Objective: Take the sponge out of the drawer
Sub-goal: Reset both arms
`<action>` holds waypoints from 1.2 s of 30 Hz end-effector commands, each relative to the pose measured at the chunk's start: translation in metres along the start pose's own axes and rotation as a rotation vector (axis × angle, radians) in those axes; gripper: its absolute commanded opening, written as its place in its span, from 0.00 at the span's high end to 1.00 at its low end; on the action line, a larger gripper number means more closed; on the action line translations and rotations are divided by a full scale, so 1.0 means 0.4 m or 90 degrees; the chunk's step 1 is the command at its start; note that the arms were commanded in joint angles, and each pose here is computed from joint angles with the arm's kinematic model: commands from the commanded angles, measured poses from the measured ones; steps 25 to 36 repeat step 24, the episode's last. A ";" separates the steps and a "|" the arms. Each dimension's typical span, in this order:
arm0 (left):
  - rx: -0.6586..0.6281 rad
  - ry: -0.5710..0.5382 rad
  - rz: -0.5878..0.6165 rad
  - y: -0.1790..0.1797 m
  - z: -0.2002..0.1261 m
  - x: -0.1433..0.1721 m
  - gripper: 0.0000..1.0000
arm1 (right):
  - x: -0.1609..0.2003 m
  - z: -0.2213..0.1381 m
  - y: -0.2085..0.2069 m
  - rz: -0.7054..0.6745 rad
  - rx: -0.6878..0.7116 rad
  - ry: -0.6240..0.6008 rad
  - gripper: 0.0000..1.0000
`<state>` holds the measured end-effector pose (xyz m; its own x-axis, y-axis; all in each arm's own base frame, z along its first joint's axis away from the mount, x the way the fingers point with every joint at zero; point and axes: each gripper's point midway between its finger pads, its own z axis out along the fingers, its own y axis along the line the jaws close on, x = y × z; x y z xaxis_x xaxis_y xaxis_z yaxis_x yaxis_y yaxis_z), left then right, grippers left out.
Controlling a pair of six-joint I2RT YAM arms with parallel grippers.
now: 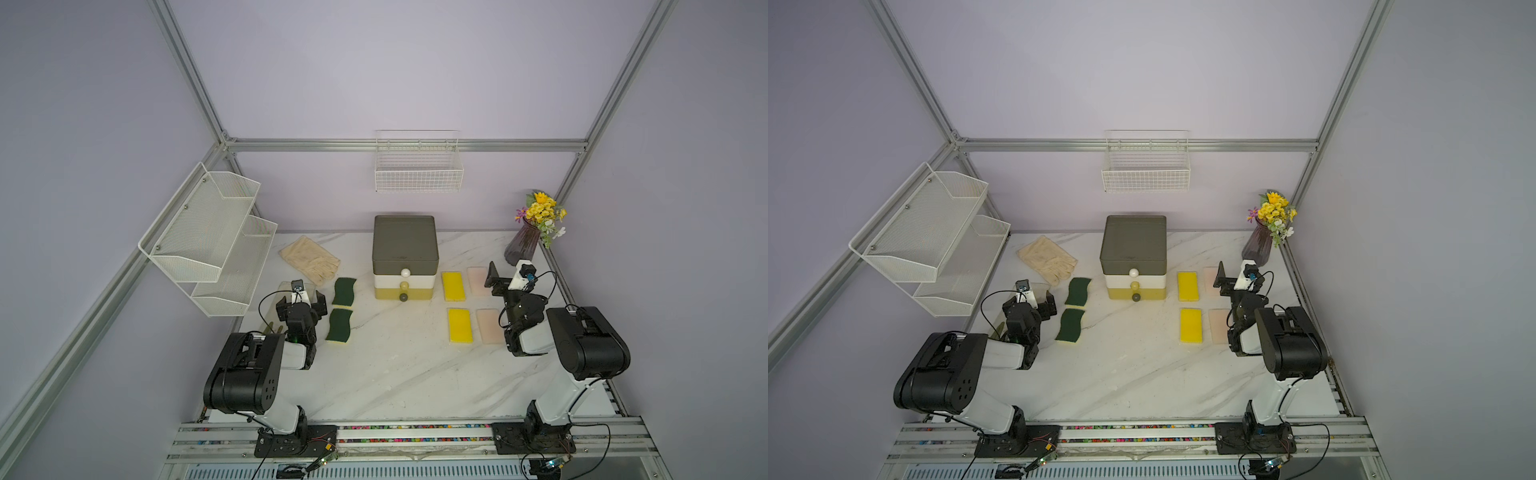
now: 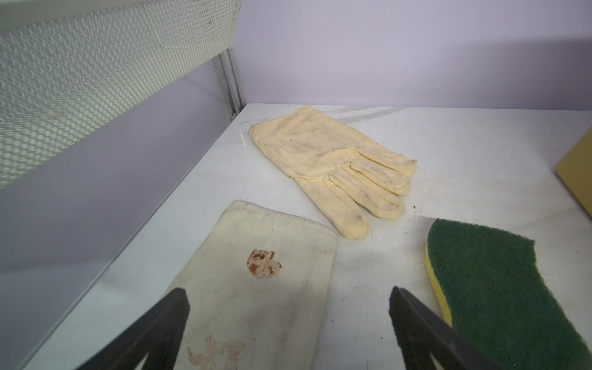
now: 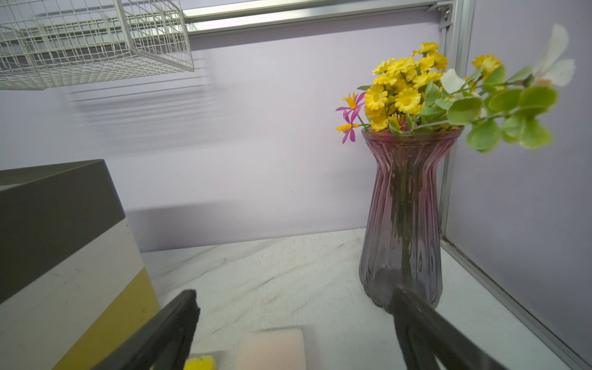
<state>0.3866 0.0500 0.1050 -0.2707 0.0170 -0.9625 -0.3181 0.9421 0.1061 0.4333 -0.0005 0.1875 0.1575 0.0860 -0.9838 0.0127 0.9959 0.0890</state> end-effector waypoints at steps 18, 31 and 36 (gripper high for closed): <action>-0.016 -0.021 -0.019 0.011 0.009 -0.032 0.00 | -0.011 0.007 0.005 -0.004 -0.011 -0.014 0.03; -0.016 -0.021 -0.019 0.012 0.009 -0.032 0.00 | -0.012 0.008 -0.001 -0.003 -0.005 -0.013 0.03; -0.016 -0.021 -0.019 0.012 0.009 -0.032 0.00 | -0.012 0.008 -0.001 -0.003 -0.005 -0.013 0.03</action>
